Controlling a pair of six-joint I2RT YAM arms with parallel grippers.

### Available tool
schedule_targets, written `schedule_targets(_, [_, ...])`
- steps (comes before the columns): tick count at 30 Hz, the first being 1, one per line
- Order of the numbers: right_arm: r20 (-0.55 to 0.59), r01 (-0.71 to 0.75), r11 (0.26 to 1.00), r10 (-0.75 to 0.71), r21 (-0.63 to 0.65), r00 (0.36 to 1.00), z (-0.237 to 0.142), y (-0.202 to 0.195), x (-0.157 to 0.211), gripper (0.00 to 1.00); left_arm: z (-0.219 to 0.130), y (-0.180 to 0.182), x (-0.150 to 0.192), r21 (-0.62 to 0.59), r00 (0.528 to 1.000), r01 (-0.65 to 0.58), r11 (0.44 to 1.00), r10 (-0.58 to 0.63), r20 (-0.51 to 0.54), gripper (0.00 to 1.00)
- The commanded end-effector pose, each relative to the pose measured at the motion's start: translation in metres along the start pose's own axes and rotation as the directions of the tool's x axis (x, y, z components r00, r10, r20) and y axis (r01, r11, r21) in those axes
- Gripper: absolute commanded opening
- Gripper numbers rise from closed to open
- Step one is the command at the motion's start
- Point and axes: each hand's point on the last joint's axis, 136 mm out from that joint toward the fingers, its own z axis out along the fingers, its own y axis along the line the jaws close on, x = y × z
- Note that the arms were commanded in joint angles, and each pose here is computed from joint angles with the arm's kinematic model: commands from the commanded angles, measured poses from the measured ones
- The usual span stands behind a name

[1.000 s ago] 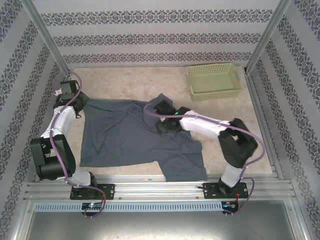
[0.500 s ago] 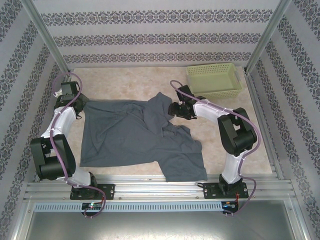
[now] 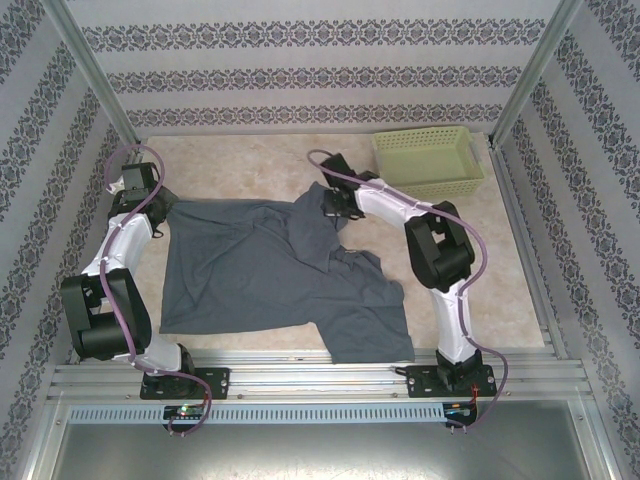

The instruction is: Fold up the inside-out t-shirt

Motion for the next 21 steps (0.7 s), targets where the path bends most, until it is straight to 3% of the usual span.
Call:
schedule_targets(1, [-0.007,0.257,0.938,-0.263,0.233,0.965,-0.014,-0.009,0.004,0.00,-0.006,-0.003,-0.008,0.023,0.999,0.014,1.000,-0.015,0.041,0.00])
schedule_targets(7, [-0.054,0.526,0.761,-0.549,0.379,0.834,-0.016,0.023,0.021,0.00,-0.005,-0.005,-0.008,0.027,0.999,0.013,1.000,-0.014,0.038,0.00])
schedule_targets(9, [-0.085,0.579,0.720,-0.597,0.382,0.798,-0.012,0.031,0.030,0.07,-0.004,-0.004,-0.007,0.029,0.999,0.013,1.000,-0.014,0.033,0.00])
schedule_targets(11, [-0.098,0.586,0.740,-0.590,0.330,0.801,-0.009,0.036,0.038,0.25,-0.005,-0.004,-0.007,0.028,0.999,0.012,1.000,-0.013,0.033,0.00])
schedule_targets(14, [-0.054,0.546,0.799,-0.552,0.252,0.832,-0.020,0.040,0.038,0.38,-0.006,-0.003,-0.007,0.025,0.999,0.007,1.000,-0.008,0.037,0.00])
schedule_targets(17, [0.015,0.453,0.881,-0.459,0.139,0.888,-0.040,0.041,0.031,0.45,-0.007,-0.003,-0.008,0.021,0.999,0.003,1.000,-0.004,0.041,0.00])
schedule_targets(21, [0.064,0.176,0.983,-0.173,-0.044,0.983,-0.051,0.017,0.016,0.48,-0.007,-0.003,-0.008,0.023,0.999,0.004,1.000,-0.005,0.041,0.00])
